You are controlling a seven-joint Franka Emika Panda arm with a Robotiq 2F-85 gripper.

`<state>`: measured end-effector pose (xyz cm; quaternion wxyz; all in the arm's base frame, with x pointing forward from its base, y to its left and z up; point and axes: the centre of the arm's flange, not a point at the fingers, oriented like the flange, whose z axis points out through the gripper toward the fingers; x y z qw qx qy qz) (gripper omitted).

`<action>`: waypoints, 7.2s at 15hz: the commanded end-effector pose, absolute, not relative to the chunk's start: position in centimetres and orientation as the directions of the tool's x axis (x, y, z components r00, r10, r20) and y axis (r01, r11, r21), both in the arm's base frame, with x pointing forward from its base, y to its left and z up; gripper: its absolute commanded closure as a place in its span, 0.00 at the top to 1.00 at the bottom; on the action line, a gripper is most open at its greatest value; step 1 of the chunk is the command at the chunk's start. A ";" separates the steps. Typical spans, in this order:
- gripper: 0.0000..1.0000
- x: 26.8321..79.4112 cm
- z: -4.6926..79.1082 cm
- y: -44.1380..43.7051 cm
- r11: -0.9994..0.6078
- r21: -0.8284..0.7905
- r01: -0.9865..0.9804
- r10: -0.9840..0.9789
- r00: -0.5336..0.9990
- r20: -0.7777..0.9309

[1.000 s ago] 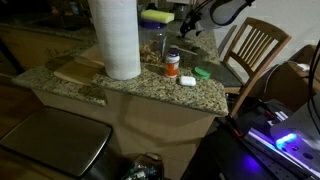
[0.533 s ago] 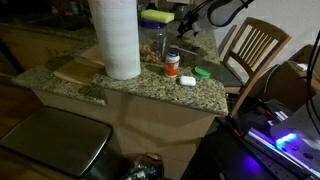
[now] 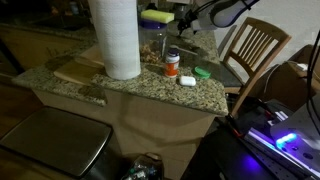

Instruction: Pick the keys and place them near the bar of soap

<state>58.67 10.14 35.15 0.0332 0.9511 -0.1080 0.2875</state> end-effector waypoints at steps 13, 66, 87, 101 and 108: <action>1.00 59.1 35.2 9.9 -0.871 -0.046 -0.489 -0.398 0.648 0.650; 0.60 66.6 32.4 9.6 -0.767 0.022 -0.641 -0.626 0.756 0.191; 0.02 60.8 44.0 2.8 -0.729 -0.194 -0.656 -0.683 0.714 0.153; 0.45 47.5 49.1 0.4 -0.895 -0.140 -0.424 -0.444 0.879 0.173; 0.94 58.0 38.6 2.1 -0.778 -0.098 -0.621 -0.620 0.783 -0.041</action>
